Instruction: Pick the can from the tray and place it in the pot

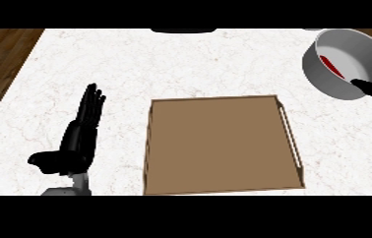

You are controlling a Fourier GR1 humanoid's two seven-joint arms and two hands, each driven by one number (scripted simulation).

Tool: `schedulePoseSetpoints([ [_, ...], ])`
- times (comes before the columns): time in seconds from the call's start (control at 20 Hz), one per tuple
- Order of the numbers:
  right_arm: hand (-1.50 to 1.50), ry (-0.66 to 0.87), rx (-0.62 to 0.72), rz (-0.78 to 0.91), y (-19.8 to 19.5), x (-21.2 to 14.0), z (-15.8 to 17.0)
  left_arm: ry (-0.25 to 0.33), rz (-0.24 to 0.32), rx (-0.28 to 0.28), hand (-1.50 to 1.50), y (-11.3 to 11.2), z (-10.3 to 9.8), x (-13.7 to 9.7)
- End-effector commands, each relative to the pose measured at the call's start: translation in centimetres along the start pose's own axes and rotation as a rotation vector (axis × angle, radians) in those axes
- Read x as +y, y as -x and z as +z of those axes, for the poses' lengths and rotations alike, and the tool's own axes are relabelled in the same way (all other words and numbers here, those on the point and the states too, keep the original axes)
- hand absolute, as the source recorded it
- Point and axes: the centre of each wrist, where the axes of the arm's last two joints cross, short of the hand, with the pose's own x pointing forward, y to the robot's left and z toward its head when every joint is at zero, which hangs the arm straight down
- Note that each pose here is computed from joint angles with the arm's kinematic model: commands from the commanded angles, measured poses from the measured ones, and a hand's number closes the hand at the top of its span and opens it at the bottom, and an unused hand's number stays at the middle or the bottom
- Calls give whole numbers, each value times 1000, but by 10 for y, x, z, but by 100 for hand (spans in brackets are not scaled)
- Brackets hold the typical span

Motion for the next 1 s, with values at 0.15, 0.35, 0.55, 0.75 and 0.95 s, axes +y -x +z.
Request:
schedulePoseSetpoints([
  [0.15, -150, 112, 22, -171, 50, -54, -13, -9, -2, 2, 0, -2, 0, -9],
  [0.35, -150, 156, -21, -224, 75, -77, -17, -1, -5, -8, 0, -3, 16, -28],
  [0.55, -150, 181, -45, -244, 91, -89, -16, -19, -16, -13, 0, 2, -15, 2],
  [0.75, -150, 160, -43, -219, 117, -119, -12, 0, -14, 10, 0, 11, 15, -3],
  [0.95, -150, 176, -52, -234, 132, -136, -9, -13, -12, 4, 0, 3, -2, 3],
])
